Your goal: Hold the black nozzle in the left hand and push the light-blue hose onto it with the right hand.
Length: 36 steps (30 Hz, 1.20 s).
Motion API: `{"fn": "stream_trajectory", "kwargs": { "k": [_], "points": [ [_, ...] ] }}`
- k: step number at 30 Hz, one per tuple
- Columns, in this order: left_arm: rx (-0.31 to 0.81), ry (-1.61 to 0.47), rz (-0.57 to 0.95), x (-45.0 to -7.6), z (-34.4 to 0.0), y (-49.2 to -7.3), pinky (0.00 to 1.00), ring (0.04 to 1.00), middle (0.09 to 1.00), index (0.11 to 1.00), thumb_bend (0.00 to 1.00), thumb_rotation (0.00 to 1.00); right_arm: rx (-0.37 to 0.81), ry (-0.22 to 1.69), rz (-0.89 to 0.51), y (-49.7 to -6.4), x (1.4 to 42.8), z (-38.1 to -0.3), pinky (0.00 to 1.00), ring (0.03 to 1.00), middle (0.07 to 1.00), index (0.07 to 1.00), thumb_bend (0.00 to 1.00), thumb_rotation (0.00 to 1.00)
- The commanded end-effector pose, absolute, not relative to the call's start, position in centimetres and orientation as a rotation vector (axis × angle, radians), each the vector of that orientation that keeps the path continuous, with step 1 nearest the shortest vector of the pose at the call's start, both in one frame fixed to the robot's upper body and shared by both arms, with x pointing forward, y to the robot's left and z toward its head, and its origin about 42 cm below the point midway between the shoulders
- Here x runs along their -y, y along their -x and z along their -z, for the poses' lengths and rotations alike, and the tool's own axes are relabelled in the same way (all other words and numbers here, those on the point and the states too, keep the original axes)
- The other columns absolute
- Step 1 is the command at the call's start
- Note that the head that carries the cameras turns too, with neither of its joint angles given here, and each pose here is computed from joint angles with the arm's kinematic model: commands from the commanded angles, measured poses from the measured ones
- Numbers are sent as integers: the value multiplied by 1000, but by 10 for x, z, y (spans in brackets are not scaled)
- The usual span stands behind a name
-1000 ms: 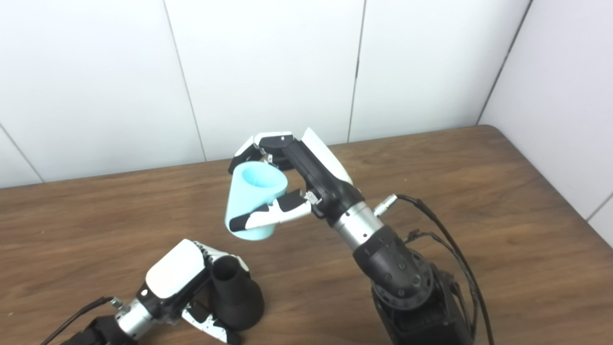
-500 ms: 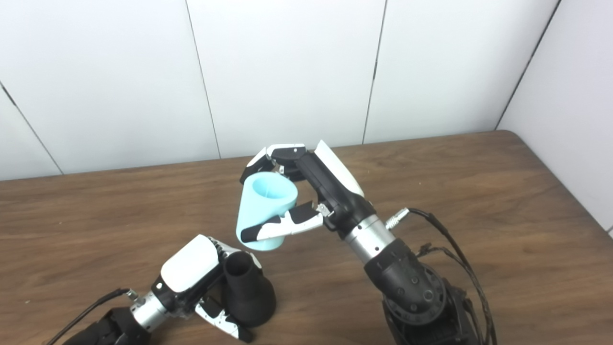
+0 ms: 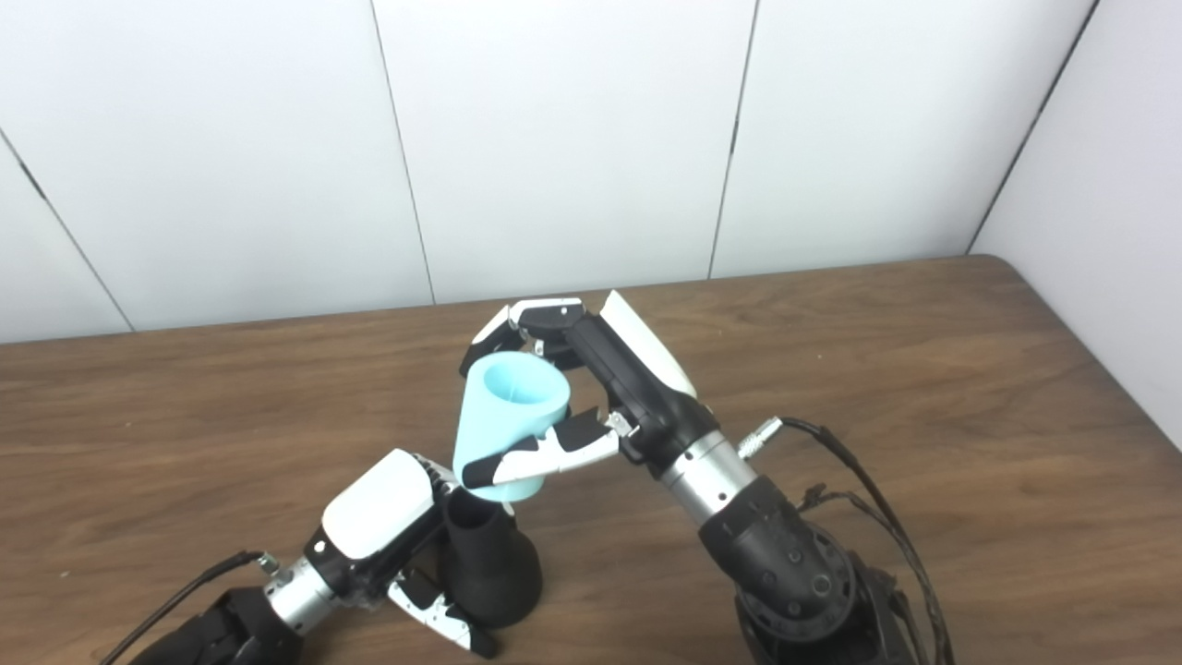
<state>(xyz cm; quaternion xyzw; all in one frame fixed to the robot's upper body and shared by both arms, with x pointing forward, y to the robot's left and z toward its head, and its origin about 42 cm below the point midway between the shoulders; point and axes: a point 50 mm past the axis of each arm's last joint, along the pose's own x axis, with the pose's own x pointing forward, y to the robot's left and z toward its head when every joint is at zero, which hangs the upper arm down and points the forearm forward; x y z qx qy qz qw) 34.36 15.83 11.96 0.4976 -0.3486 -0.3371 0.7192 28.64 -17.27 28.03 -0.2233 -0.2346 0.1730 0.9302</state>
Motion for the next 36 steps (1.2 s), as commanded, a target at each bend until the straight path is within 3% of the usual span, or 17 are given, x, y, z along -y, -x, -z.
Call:
{"fn": "stream_trajectory", "kwargs": {
  "k": [1, 24, 36],
  "points": [
    [691, -1096, 809, -153, -93, -324, 123, 175, 471, 482, 526, 0, 564, 453, -363, -284, 169, -289, 105, 174, 481, 491, 523, 0],
    [678, -1095, 826, -149, -97, -320, 104, 156, 471, 482, 526, 0, 534, 470, -379, -284, 157, -273, 146, 238, 482, 489, 523, 0],
    [678, -1101, 833, -149, -98, -317, 117, 168, 471, 482, 526, 0, 629, 550, -361, -289, 151, -272, 137, 226, 475, 497, 523, 0]
  ]
}}
